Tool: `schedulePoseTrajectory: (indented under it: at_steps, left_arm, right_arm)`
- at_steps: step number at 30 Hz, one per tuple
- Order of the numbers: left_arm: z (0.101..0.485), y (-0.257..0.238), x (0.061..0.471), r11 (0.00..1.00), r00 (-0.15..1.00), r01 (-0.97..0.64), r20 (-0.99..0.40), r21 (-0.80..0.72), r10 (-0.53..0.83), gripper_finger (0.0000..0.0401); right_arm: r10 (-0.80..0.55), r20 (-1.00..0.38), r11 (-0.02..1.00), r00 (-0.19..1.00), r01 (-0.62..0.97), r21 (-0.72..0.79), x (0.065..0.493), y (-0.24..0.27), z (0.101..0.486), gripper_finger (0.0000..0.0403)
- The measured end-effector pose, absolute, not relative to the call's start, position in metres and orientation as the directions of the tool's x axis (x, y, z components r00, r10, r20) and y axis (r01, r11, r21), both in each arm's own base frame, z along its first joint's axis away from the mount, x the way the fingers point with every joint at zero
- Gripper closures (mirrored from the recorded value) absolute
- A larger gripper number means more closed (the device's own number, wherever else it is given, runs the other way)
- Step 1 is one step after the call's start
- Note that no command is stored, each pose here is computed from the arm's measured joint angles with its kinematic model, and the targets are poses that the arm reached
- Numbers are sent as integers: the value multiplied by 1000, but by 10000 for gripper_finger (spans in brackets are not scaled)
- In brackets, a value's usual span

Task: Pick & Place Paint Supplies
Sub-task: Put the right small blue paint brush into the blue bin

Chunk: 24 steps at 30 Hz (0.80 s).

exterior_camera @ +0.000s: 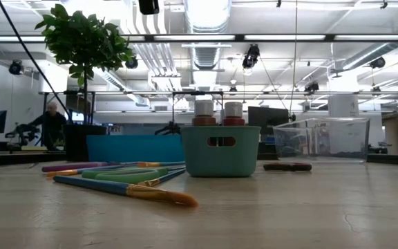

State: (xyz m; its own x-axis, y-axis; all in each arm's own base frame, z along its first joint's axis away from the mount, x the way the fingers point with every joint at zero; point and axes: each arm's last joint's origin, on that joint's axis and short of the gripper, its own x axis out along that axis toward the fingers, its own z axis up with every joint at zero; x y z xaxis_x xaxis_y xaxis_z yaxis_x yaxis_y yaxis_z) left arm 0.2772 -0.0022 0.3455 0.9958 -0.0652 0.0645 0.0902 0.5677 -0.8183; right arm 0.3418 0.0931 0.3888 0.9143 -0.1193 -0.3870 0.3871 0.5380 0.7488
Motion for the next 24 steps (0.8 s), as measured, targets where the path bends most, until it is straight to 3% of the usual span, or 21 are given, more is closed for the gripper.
schedulePoseTrajectory:
  at_steps: [11,18,24]
  left_arm:
    - [358,-2,256,631,996,85,52,-771,-71,400]
    - [367,-4,224,685,997,46,-9,-727,-77,401]
    - [374,-21,194,791,996,29,-46,-611,-72,401]
  right_arm:
    - [-89,-336,583,938,322,746,326,110,402,394]
    - [-173,-310,599,935,350,720,309,116,412,394]
    - [-218,-286,614,933,359,703,294,116,422,394]
